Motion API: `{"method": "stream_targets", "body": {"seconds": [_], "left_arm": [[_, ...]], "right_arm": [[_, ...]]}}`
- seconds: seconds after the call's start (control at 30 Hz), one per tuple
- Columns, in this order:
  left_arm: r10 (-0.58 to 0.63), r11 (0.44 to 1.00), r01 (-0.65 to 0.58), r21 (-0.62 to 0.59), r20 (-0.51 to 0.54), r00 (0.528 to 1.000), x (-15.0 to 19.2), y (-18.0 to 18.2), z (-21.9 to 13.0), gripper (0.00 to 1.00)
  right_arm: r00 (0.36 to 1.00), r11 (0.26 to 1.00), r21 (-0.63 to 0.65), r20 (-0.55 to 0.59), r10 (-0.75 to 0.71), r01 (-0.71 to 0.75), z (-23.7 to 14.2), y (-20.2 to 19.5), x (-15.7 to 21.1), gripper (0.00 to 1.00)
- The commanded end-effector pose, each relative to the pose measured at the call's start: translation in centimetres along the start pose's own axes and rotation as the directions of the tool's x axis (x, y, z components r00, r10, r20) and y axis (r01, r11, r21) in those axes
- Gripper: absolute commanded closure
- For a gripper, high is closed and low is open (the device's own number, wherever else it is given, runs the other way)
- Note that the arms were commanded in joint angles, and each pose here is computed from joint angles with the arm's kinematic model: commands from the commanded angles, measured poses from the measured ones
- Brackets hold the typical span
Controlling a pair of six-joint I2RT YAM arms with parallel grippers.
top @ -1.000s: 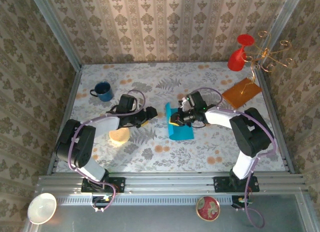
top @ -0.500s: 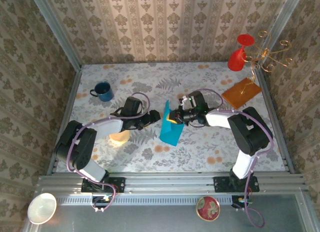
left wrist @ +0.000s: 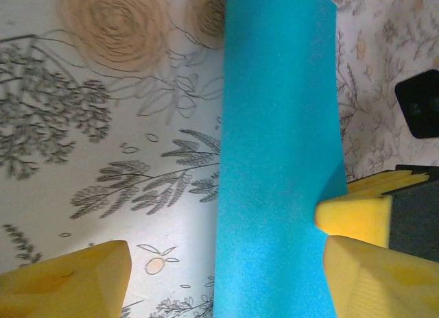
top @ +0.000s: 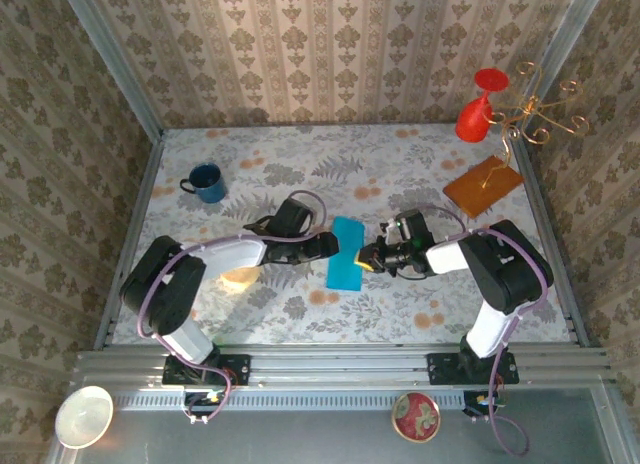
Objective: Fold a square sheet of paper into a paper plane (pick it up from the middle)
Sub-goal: First fold in half a square sheet of paper at the center of the table.
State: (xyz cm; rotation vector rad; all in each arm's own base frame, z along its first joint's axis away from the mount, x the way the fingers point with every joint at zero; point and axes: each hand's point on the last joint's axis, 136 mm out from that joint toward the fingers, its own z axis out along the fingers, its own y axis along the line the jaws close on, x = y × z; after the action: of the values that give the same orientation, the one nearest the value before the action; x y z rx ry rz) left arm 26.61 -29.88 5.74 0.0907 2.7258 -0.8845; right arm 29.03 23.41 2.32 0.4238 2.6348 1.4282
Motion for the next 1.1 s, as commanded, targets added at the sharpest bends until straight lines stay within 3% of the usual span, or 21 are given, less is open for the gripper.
{"method": "stream_targets", "body": {"seconds": [0.0, 0.33, 0.6, 0.77, 1.07], "left_arm": [[0.058, 0.996, -0.061, -0.066, -0.045, 0.997, 0.4, 0.3, 0.6, 0.28], [0.082, 0.994, -0.092, -0.061, -0.145, 0.986, 0.6, -0.8, 2.8, 0.4], [0.038, 0.983, -0.068, -0.168, -0.177, 0.983, 0.9, 1.1, 3.6, 0.58], [0.021, 0.967, -0.073, -0.243, -0.211, 0.977, 1.8, 3.2, 4.2, 0.64], [0.073, 0.952, -0.156, -0.264, -0.301, 0.951, 3.7, 5.0, 5.0, 0.63]], "right_arm": [[0.998, 0.999, 0.009, 0.058, -0.035, 0.034, -0.5, 0.3, -0.8, 0.91], [0.999, 0.999, -0.016, 0.02, -0.032, 0.032, 0.2, 1.0, -1.1, 0.88], [0.999, 0.999, -0.017, -0.014, -0.031, 0.031, 0.5, 1.4, -1.0, 0.79], [0.998, 0.998, 0.055, 0.041, -0.041, 0.038, -1.4, 0.8, -1.5, 0.59], [0.982, 0.983, 0.176, 0.169, -0.086, 0.056, -4.6, -0.2, -2.9, 0.59]]}}
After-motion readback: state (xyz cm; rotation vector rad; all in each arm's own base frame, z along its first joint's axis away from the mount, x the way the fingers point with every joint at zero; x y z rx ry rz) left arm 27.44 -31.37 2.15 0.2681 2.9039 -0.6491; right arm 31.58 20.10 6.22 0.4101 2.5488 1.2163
